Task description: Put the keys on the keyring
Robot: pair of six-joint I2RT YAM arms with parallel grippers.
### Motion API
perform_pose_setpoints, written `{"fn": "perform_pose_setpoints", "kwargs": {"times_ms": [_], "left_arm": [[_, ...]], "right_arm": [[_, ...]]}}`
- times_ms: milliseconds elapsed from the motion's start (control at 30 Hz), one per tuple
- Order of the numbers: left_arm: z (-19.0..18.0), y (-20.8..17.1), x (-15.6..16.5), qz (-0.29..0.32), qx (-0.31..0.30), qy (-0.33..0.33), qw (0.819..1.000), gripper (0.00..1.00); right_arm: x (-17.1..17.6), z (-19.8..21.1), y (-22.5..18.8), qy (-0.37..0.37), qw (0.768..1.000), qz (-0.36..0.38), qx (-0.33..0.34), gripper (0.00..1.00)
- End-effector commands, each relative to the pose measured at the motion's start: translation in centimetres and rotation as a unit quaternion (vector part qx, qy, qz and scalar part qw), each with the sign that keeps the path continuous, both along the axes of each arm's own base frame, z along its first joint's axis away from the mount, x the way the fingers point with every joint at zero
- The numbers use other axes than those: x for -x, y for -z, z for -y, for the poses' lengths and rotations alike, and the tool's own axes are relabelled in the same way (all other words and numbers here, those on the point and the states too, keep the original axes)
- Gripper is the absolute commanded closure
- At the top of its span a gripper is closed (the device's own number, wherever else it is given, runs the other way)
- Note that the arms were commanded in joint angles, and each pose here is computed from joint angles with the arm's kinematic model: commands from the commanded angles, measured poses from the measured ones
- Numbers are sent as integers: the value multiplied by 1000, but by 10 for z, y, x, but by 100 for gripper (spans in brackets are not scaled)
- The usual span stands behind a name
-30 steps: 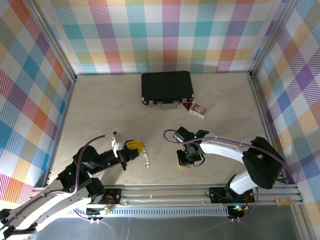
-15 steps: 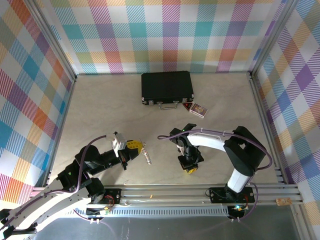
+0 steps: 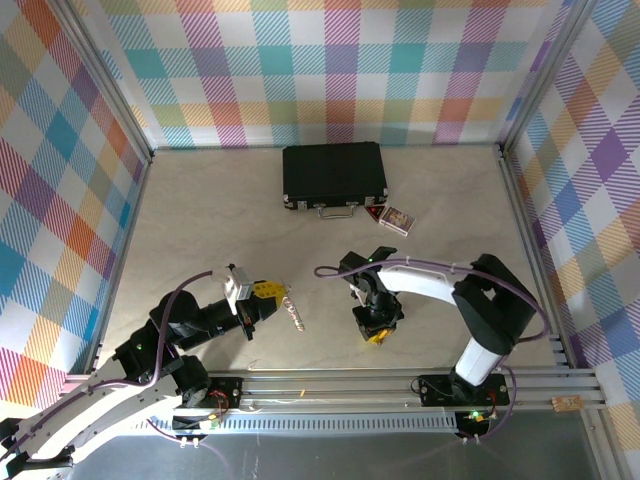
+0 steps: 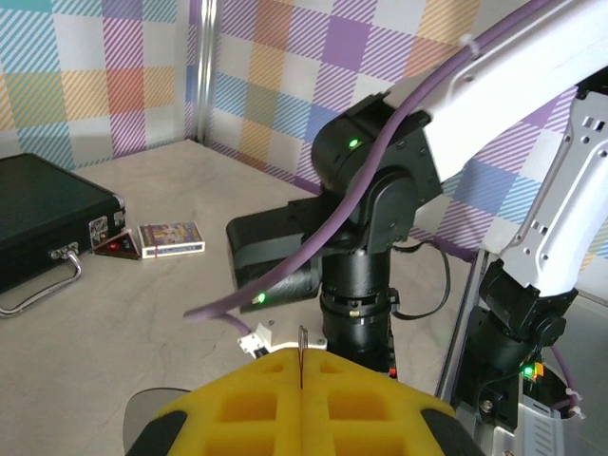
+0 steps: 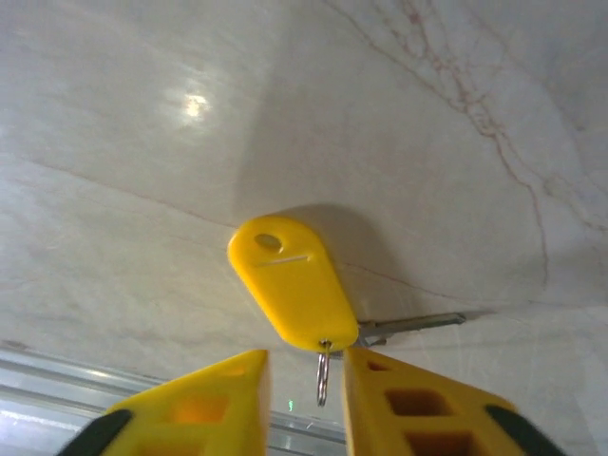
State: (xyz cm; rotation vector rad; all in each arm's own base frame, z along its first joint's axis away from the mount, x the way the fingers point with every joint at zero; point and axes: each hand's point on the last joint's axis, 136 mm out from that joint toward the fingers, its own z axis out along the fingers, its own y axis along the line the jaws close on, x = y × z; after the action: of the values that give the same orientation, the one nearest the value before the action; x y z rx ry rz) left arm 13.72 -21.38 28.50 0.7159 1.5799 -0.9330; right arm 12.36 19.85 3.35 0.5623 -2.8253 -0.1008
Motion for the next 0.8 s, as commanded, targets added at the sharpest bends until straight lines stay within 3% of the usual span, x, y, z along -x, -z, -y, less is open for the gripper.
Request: {"fn": "perform_pose_setpoints", "kwargs": {"times_ms": [0,300,767], "left_arm": [[-4,-28,5,32,32,4,999,100],[0,-29,6,28,34,15,999,100],[1,-33,10,30,46,25,998,100]], "right_arm": [[-3,4,-25,33,998,43,-24,63],[16,24,-37,118,986,98,-62,50],[15,8,-11,108,976,135,-132,54]]}}
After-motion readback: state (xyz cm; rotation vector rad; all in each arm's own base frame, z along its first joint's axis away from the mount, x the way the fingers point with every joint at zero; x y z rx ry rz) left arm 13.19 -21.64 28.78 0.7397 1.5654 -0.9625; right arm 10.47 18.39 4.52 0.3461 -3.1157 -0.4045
